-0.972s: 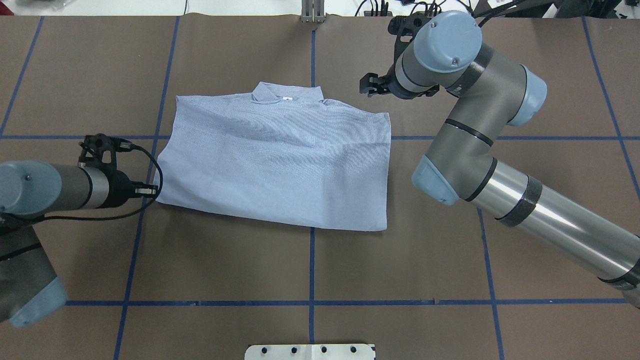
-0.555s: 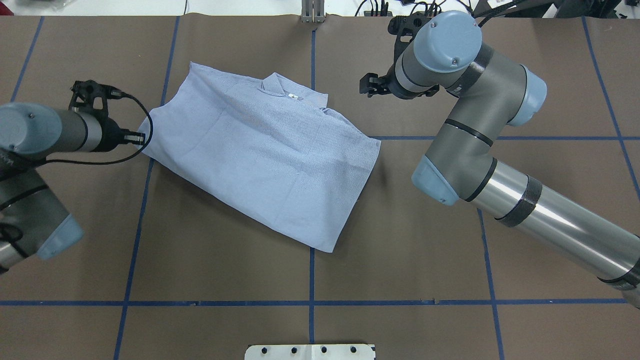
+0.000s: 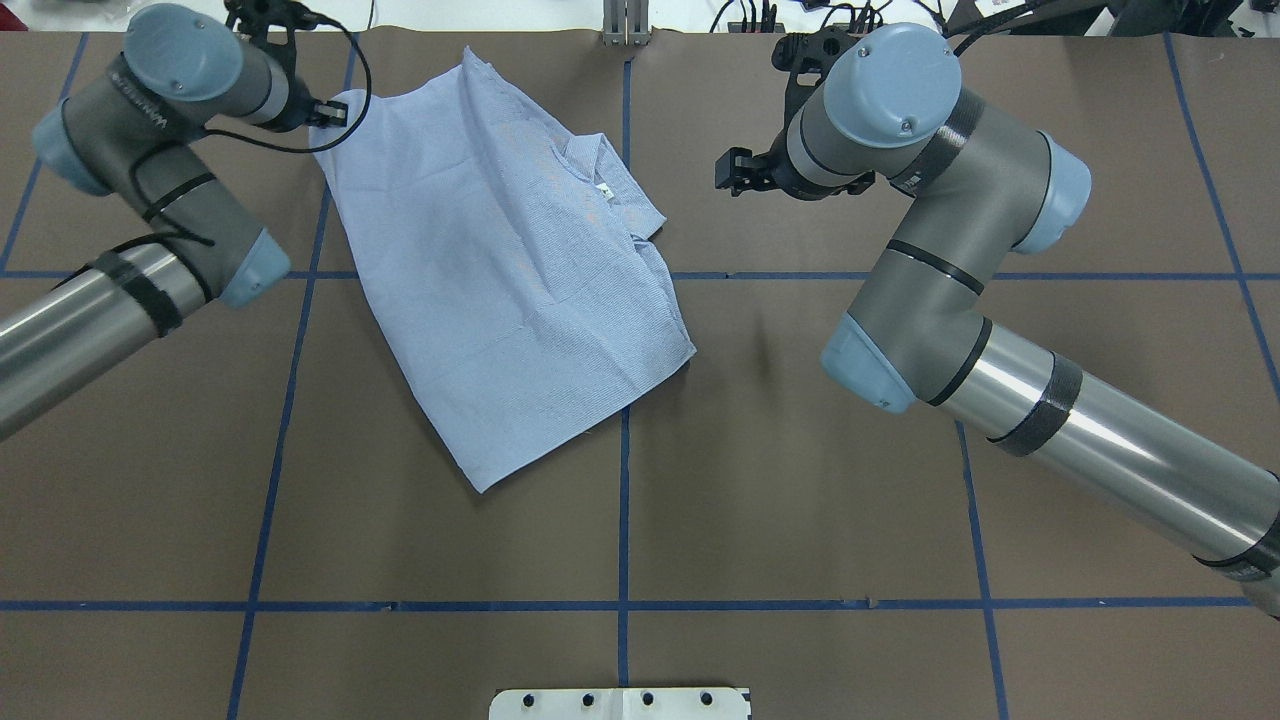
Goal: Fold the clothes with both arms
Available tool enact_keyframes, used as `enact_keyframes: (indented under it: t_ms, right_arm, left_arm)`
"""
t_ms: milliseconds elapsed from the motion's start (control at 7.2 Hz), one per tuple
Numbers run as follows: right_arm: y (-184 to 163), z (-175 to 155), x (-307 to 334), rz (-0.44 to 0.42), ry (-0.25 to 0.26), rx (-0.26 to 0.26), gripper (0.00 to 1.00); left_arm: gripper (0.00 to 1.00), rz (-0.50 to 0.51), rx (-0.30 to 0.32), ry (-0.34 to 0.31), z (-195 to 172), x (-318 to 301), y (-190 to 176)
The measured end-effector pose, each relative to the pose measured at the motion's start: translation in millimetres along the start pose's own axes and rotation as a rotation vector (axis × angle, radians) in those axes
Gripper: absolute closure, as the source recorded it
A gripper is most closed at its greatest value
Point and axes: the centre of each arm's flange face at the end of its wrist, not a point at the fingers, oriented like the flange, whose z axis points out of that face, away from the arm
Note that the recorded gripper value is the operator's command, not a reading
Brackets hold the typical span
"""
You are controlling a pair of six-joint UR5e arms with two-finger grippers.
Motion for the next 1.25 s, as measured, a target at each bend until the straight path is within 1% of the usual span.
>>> enact_keyframes:
  t_ms: [139, 278, 416, 555, 694, 833, 972, 1111, 1249]
  right_arm:
    - [2, -1, -3, -0.001, -0.004, -0.001, 0.0]
    - [5, -1, -8, 0.005, -0.01, -0.004, 0.0]
    - [10, -2, -16, 0.016, -0.019, -0.009, 0.0]
    - [17, -3, -28, 0.038, -0.027, -0.006, 0.0]
    - [31, -2, -48, 0.087, -0.031, 0.011, 0.0]
    - [56, 3, -70, 0.157, -0.029, 0.032, 0.01]
    - [89, 12, -90, 0.25, -0.023, 0.041, 0.01]
    - [121, 22, -101, 0.363, -0.014, 0.037, 0.01]
    - [146, 30, -107, 0.457, -0.002, 0.026, 0.03]
  left_arm:
    - [0.26, 0.004, 0.018, 0.018, 6, 20, -26]
    - [0.0, 0.012, 0.038, 0.041, 5, 30, -41]
    - [0.0, 0.04, 0.058, 0.082, -4, 29, -46]
    - [0.0, 0.076, 0.066, 0.138, -17, 19, -38]
    - [0.0, 0.096, 0.065, 0.184, -31, 4, -23]
    - [0.0, 0.103, 0.063, 0.211, -41, -4, -12]
    - [0.0, 0.104, 0.063, 0.223, -47, -10, -4]
    - [0.0, 0.102, 0.063, 0.227, -49, -15, 3]
    - [0.0, 0.099, 0.064, 0.229, -51, -19, 8]
